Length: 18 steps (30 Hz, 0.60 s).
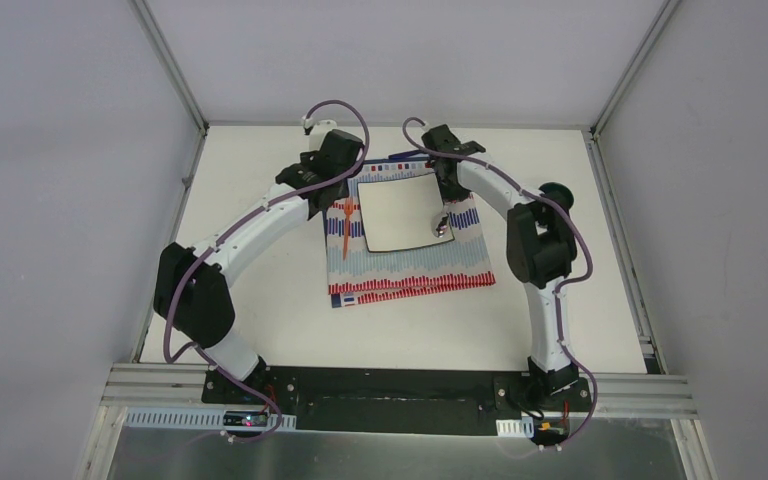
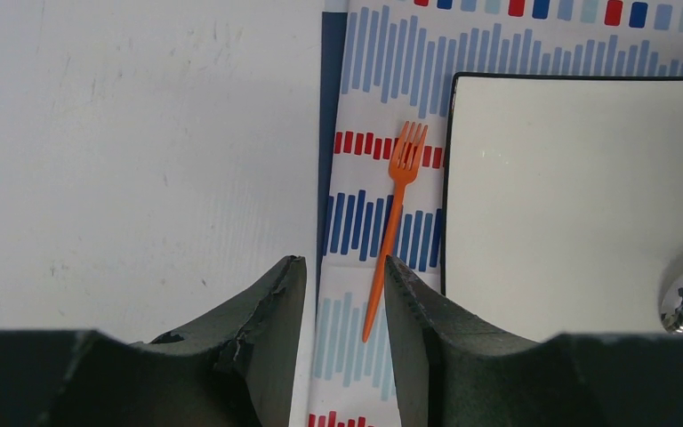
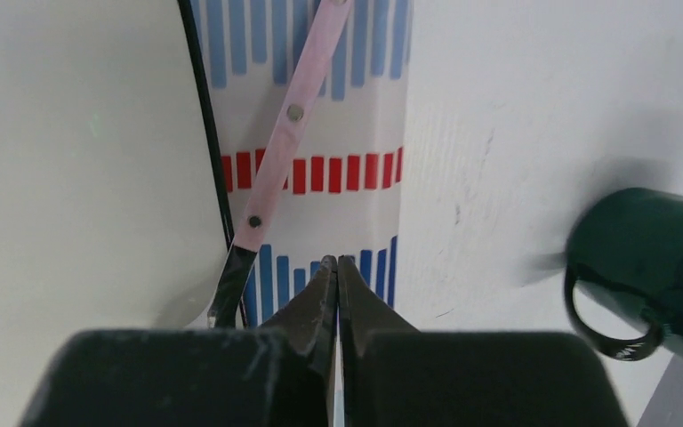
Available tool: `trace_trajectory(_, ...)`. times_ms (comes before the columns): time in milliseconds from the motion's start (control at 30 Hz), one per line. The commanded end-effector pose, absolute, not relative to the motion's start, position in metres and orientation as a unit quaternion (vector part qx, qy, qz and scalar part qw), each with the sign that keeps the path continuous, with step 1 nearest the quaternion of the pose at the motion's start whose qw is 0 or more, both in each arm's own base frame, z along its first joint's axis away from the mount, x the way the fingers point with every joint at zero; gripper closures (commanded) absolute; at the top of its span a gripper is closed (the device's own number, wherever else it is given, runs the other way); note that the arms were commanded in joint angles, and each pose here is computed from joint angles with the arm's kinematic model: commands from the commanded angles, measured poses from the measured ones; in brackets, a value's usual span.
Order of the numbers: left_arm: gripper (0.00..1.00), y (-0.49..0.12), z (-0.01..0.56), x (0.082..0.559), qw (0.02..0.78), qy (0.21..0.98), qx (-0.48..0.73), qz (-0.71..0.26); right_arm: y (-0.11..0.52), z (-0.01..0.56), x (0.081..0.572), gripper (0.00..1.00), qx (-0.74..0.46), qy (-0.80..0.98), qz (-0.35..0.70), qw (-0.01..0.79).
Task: Set the dinner table for one person
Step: Adjust the spoon with the napkin.
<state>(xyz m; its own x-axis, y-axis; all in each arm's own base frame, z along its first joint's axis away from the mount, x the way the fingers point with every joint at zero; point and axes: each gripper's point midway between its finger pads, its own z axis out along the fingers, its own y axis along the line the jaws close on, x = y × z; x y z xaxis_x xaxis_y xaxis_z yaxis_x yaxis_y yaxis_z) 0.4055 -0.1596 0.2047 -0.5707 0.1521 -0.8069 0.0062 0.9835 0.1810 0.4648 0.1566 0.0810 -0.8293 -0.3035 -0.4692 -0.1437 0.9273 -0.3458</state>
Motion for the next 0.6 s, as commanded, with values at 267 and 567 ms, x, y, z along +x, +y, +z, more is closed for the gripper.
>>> trace_trajectory(267, 0.61, -0.175, 0.208, 0.407, 0.472, 0.878, 0.049, 0.066, 0.174, 0.066, 0.414, 1.0, -0.105, 0.963, -0.082, 0.233)
trace_trajectory(567, 0.61, -0.174, 0.206, 0.406, 0.471, 0.878, 0.049, 0.069, 0.191, 0.087, 0.394, 1.0, -0.123, 0.958, -0.085, 0.246)
